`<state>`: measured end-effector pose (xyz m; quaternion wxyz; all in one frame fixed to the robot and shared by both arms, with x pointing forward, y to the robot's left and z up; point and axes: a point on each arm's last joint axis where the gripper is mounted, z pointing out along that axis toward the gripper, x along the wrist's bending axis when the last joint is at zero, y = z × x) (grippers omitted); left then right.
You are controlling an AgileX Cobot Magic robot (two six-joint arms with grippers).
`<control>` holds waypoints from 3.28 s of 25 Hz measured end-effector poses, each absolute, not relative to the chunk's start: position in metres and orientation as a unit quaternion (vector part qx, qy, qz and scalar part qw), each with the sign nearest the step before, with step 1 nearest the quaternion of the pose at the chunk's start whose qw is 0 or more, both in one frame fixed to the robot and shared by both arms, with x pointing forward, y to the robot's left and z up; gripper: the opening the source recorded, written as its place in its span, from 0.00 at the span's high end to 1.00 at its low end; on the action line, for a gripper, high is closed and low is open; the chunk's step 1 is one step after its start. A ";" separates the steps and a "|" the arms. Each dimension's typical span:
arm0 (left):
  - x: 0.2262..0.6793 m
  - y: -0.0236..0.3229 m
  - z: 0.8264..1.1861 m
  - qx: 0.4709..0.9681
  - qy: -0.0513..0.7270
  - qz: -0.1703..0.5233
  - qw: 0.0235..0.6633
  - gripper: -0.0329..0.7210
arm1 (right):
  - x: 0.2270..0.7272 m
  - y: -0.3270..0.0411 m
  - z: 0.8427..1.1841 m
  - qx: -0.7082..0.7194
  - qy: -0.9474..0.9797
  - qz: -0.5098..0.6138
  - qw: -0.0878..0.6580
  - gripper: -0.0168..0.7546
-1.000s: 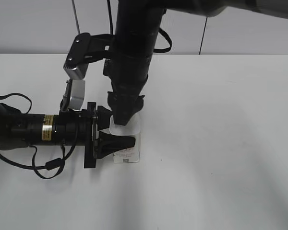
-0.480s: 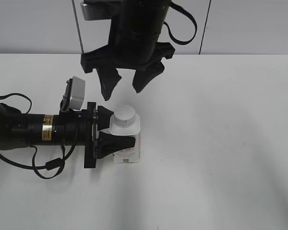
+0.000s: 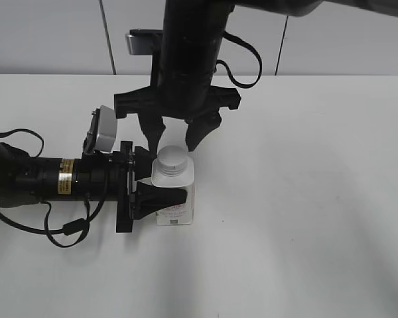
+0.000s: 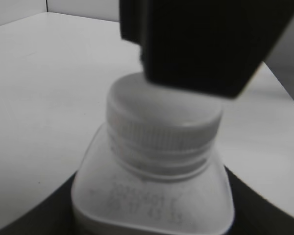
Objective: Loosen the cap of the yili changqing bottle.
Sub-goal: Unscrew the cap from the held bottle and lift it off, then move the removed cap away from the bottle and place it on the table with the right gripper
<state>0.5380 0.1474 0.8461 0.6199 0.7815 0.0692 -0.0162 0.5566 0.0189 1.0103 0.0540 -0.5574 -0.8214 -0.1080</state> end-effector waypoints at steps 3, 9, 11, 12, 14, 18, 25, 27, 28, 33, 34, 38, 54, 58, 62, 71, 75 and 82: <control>0.538 0.147 0.846 0.781 0.069 -0.016 0.620 0.40 | 0.560 0.019 0.999 -0.558 -0.823 -0.094 0.047 0.37; 0.538 0.147 0.846 0.781 0.069 -0.016 0.620 0.40 | 0.561 0.020 0.991 -0.558 -0.824 -0.085 0.048 0.37; 0.538 0.147 0.846 0.781 0.069 -0.016 0.620 0.40 | 0.561 0.020 0.991 -0.558 -0.824 -0.085 0.048 0.38; 0.538 0.147 0.846 0.781 0.069 -0.016 0.620 0.40 | 0.561 0.020 0.991 -0.558 -0.824 -0.085 0.048 0.39; 0.538 0.147 0.846 0.781 0.069 -0.016 0.620 0.40 | 0.561 0.020 0.991 -0.558 -0.824 -0.085 0.047 0.43; 0.538 0.147 0.846 0.781 0.070 -0.016 0.620 0.40 | 0.561 0.021 0.991 -0.556 -0.825 -0.087 0.045 0.47; 0.538 0.147 0.846 0.781 0.069 -0.016 0.620 0.40 | 0.561 0.021 0.991 -0.367 -0.925 -0.096 0.029 0.47; 0.538 0.147 0.846 0.781 0.069 -0.016 0.620 0.40 | 0.561 0.021 0.991 -0.230 -0.968 -0.100 0.016 0.47; 0.538 0.147 0.846 0.782 0.069 -0.016 0.620 0.40 | 0.560 0.021 0.991 -0.167 -0.981 -0.102 0.010 0.47; 0.538 0.147 0.846 0.782 0.070 -0.016 0.620 0.40 | 0.561 0.022 0.994 0.000 -0.995 -0.104 -0.008 0.47; 0.538 0.147 0.846 0.781 0.071 -0.016 0.620 0.40 | 0.561 0.022 0.996 0.010 -0.994 -0.105 -0.010 0.47; 0.538 0.147 0.846 0.781 0.074 -0.017 0.620 0.40 | 0.563 0.025 1.005 0.024 -0.993 -0.116 -0.019 0.48; 0.539 0.147 0.846 0.781 0.074 -0.015 0.620 0.40 | 0.576 -0.006 1.057 -0.216 -0.963 -0.104 -0.124 0.48; 0.539 0.147 0.846 0.780 0.074 -0.015 0.621 0.40 | 0.589 -0.026 1.055 -0.341 -0.927 -0.110 -0.109 0.48; 0.540 0.147 0.847 0.779 0.079 -0.012 0.622 0.40 | 0.595 -0.051 1.038 -0.412 -0.903 -0.092 -0.075 0.48; 0.542 0.147 0.847 0.775 0.091 -0.006 0.625 0.40 | 0.572 -0.099 0.985 -0.514 -0.855 -0.061 -0.015 0.48; 0.545 0.146 0.848 0.770 0.110 0.006 0.628 0.41 | 0.557 -0.103 0.945 -0.545 -0.835 -0.075 0.002 0.48; 0.549 0.147 0.848 0.766 0.128 0.018 0.629 0.41 | 0.540 -0.112 0.905 -0.576 -0.810 -0.110 -0.004 0.48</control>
